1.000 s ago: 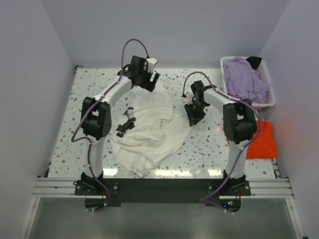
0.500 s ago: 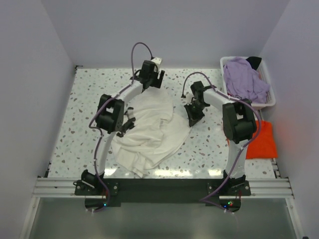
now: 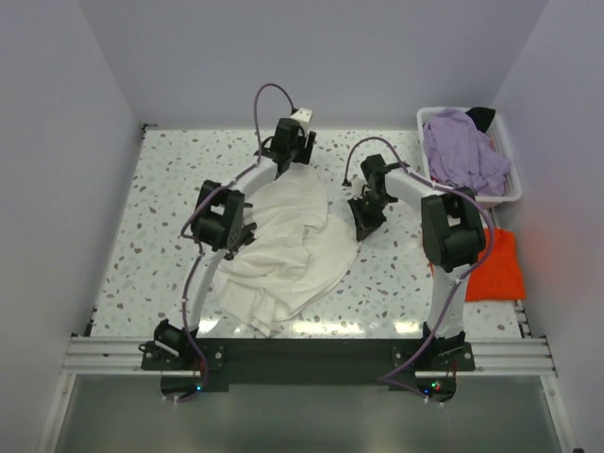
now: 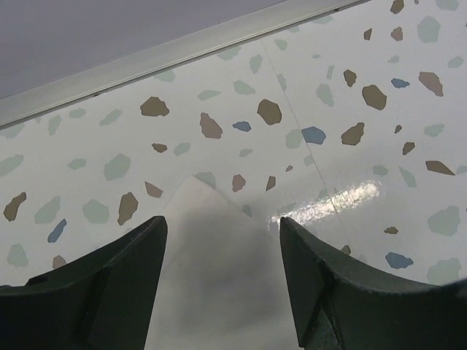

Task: Fold and stack the t-shirts
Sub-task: Flatten the tshirt out

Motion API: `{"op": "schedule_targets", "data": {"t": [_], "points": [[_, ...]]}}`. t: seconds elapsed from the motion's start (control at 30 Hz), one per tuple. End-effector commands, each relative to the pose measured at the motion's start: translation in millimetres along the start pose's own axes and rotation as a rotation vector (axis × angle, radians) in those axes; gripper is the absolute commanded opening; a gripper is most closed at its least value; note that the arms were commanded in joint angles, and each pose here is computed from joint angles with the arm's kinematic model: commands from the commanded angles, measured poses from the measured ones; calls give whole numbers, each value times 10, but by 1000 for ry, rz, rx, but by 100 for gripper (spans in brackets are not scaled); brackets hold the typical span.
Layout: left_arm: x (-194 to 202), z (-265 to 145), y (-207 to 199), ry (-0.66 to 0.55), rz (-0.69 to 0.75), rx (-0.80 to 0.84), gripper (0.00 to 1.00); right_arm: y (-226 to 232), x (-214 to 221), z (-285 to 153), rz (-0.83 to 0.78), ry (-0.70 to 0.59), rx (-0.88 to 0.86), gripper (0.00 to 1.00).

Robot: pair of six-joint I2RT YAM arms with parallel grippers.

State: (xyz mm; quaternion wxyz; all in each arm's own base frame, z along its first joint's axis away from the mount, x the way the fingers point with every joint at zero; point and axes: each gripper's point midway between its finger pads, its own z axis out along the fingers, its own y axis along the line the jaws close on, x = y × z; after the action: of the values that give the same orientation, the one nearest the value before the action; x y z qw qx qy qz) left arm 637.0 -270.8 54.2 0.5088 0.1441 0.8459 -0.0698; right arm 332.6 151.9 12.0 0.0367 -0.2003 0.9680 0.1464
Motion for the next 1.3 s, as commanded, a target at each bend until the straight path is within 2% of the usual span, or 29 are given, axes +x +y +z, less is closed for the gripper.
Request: {"op": "schedule_targets", "data": {"t": [0.0,0.2,0.4,0.47,0.5,0.57,0.6,0.63,0.7,0.73,0.8,0.83,0.87,0.9,0.93,0.97,1.1,1.13,1.27], "points": [[-202,69,-37,-76,-33,1,68,16,155,216,-13,56,-13,0],[16,109,-1,-19,-34,-23,62,-8,134,182,-25,48,0,0],[207,102,-65,59,-27,18,42,-63,139,178,-27,46,14,0],[151,73,-50,66,-35,32,31,-106,147,184,-23,48,25,0],[80,46,-73,57,-46,64,20,-119,153,184,-25,50,28,0],[-199,-95,-45,15,-79,121,9,-175,141,164,-26,44,46,0],[-319,-167,-23,-4,-98,142,0,-194,139,156,-33,43,49,0],[-568,-326,104,-47,-116,155,0,-235,126,134,-33,38,66,0],[-803,-541,112,-83,-132,246,0,-285,98,91,-40,25,76,0],[-1075,-749,273,-131,-138,252,0,-308,87,61,-41,21,80,0],[-1147,-980,304,-124,-138,348,0,-363,39,-10,-57,7,94,0],[-1320,-1199,487,-156,-139,373,0,-374,33,-42,-60,6,101,0],[-1332,-1349,469,-146,-139,448,0,-400,14,-77,-61,-1,107,0],[-1258,-1428,534,-129,-138,468,0,-409,-38,-144,-75,-21,117,0],[-1386,-1639,724,-160,-132,470,0,-417,-61,-193,-79,-29,123,0],[-1356,-1763,753,-146,-130,510,0,-437,-88,-252,-79,-43,131,0],[-1189,-2137,1189,-103,-121,499,0,-531,-310,-597,-103,-137,193,0],[-1215,-2307,1552,-122,-135,448,0,-566,-366,-736,-105,-172,220,0],[-1011,-2656,2170,-81,-114,360,0,-775,-597,-1179,-84,-284,286,0]]}}
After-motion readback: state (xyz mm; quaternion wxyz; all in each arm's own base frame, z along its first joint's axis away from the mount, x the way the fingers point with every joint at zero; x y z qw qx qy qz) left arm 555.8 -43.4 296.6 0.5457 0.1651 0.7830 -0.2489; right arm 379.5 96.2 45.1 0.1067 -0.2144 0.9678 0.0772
